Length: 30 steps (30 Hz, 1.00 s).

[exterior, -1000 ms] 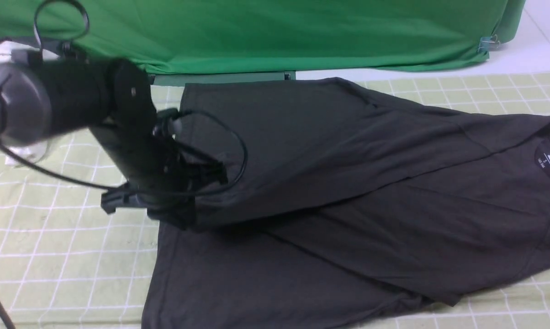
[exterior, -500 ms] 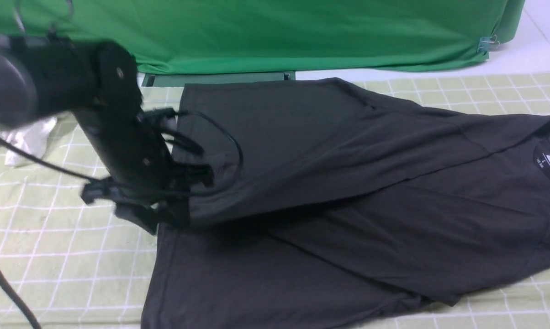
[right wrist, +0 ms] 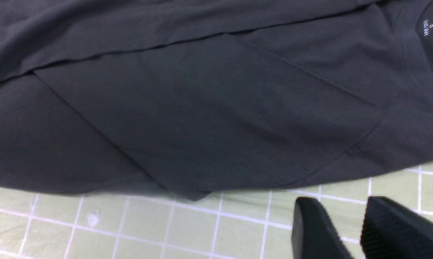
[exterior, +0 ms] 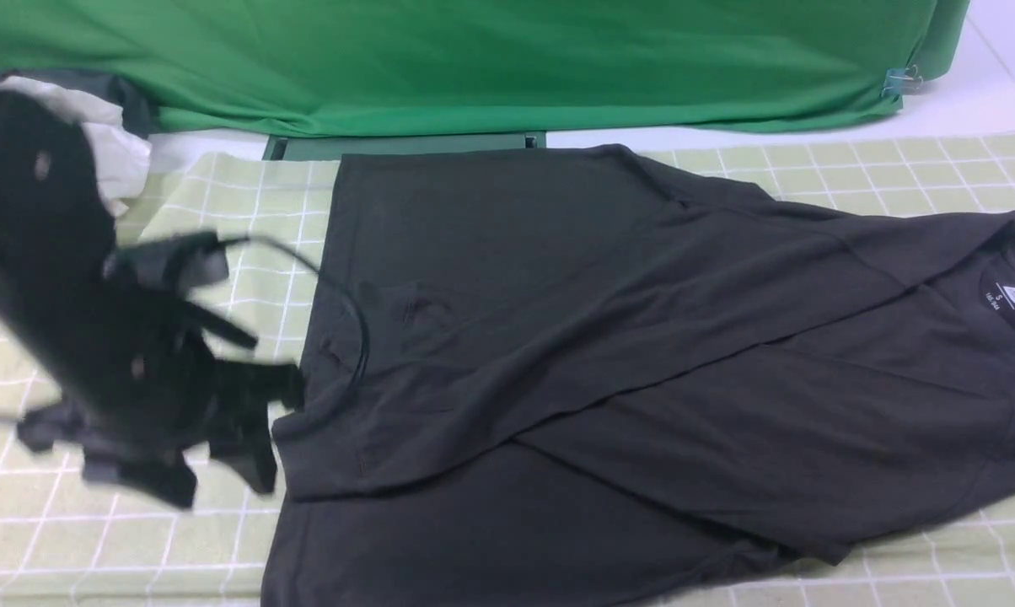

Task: Fold a long-sleeved shirt over a green coffee tablecloth.
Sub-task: 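Grasp the near edge of the shirt at its hem and shoulder corners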

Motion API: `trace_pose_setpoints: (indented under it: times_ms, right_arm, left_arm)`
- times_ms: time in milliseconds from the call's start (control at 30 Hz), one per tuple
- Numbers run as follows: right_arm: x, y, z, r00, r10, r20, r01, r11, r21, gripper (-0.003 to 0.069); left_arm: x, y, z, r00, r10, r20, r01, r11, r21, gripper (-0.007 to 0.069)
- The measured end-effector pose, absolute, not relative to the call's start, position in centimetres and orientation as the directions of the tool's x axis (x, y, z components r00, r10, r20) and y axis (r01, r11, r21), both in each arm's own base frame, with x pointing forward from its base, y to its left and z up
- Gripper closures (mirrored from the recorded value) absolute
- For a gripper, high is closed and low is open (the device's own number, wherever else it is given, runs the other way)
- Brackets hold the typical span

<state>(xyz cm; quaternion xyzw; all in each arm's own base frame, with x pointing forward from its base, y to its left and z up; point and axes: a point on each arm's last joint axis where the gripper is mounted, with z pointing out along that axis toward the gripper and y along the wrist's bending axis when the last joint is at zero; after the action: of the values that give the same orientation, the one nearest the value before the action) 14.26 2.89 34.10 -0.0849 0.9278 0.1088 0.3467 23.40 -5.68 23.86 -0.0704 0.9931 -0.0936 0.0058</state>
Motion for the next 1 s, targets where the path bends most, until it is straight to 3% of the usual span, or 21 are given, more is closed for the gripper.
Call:
trace_pose_setpoints:
  times_ms: [233, 367, 667, 800, 900, 967, 1000]
  right_arm:
    - [14.3, 2.9, 34.0, -0.746, -0.079, -0.661, -0.230, 0.962, 0.144, 0.0445]
    - [14.4, 2.9, 33.4, -0.750, -0.075, -0.657, -0.224, 0.963, 0.146, 0.0442]
    - [14.8, 2.8, 33.3, -0.741, -0.046, -0.670, -0.202, 0.967, 0.157, 0.0442]
    - [14.8, 2.9, 33.3, -0.741, -0.044, -0.670, -0.202, 0.966, 0.160, 0.0442]
    - [14.6, 3.0, 33.2, -0.750, -0.062, -0.658, -0.222, 0.961, 0.163, 0.0440]
    - [14.4, 3.6, 33.0, -0.760, -0.090, -0.643, -0.269, 0.945, 0.187, 0.0424]
    - [14.4, 3.8, 32.9, -0.759, -0.100, -0.644, -0.284, 0.940, 0.188, 0.0424]
  left_arm:
    - [19.6, -5.6, 18.1, -0.978, -0.203, 0.049, -0.209, 0.949, -0.237, 0.0204]
    - [19.7, -5.8, 17.2, -0.975, -0.223, 0.014, -0.219, 0.938, -0.270, 0.0204]
    - [20.2, -6.8, 15.4, -0.977, -0.211, 0.042, -0.215, 0.939, -0.269, 0.0246]
    - [20.3, -6.9, 15.1, -0.984, -0.177, 0.035, -0.180, 0.945, -0.272, 0.0331]
    - [20.4, -6.9, 15.2, -0.988, -0.153, 0.018, -0.152, 0.948, -0.281, 0.0421]
    - [20.6, -7.0, 15.4, -0.989, -0.146, -0.027, -0.131, 0.945, -0.299, 0.0527]
    - [20.6, -7.1, 15.5, -0.989, -0.145, -0.031, -0.129, 0.945, -0.300, 0.0535]
